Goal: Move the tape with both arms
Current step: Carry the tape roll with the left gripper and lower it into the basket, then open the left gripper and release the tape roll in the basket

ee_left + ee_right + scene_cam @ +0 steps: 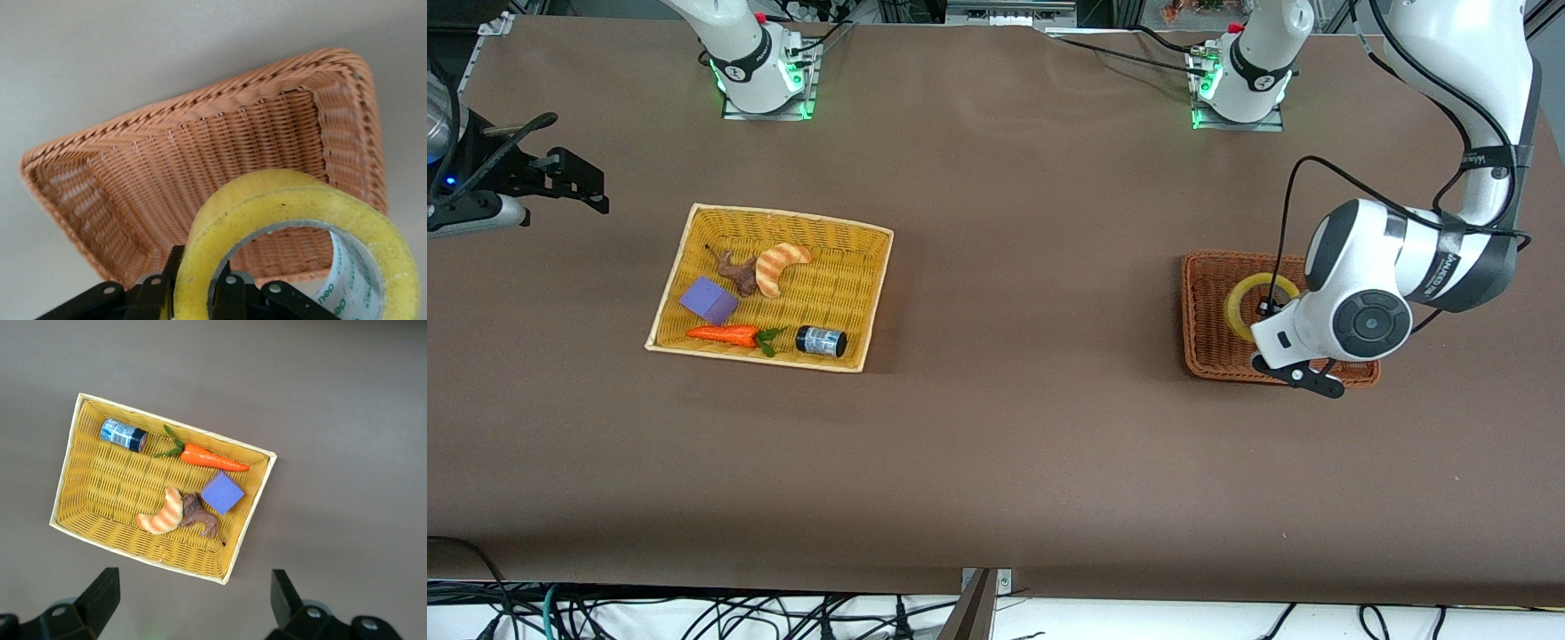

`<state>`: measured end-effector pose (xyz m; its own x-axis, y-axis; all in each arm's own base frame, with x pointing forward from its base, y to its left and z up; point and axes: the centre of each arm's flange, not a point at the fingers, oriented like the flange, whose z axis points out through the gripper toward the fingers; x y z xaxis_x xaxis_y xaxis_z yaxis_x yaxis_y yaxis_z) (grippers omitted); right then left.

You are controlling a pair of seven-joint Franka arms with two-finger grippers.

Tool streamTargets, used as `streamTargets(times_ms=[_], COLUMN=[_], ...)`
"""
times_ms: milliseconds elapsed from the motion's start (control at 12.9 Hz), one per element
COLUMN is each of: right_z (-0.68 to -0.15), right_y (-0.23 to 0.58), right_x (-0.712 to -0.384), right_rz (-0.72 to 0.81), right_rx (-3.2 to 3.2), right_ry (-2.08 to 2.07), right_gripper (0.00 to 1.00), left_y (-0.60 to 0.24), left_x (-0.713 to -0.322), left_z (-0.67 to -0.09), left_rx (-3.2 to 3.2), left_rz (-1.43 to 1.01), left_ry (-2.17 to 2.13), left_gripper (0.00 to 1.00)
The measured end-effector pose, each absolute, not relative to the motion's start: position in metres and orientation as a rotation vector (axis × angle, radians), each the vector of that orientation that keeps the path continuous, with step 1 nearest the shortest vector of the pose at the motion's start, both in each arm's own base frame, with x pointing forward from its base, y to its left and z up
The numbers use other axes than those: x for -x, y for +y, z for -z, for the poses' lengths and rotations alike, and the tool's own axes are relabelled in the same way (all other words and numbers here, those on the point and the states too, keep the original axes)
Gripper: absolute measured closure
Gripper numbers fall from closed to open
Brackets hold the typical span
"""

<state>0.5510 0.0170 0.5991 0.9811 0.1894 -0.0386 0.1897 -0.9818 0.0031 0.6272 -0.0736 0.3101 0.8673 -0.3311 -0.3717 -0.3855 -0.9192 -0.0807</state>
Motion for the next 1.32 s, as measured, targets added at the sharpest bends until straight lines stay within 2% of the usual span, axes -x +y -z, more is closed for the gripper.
streamTargets(times_ms=[311,622,855,933,1088,1321], right_z=[-0.602,-0.601,-0.601,-0.601,-0.601,-0.601], right_y=[0.015,0.014,0.014,0.014,0.014,0.014], right_x=[-0.551,-0.552,-0.552,-0.552,-0.552,-0.552], right_rz=[0.051,0.053,0.053,0.053,0.053,0.053], right_rx=[-3.121,-3.12,-3.12,-3.12,-3.12,-3.12], right_ry=[0.292,0.291,0.291,0.291,0.291,0.291], right_gripper=[0.0,0.0,0.0,0.0,0.0,0.0], left_y=[-0.022,-0.018,-0.018,-0.018,-0.017,-0.018], left_x=[-0.595,-0.56,-0.558,-0.559,-0.567,-0.595], left_z=[-0.252,-0.202,-0.2,-0.202,-0.215,-0.28], left_rx=[2.939,2.965,2.968,2.97,3.021,3.089], left_rz=[-0.406,-0.243,-0.217,-0.213,-0.254,-0.401], left_ry=[0.641,0.677,0.677,0.671,0.592,0.49], left_gripper=[0.78,0.78,0.78,0.71,0.5,0.2])
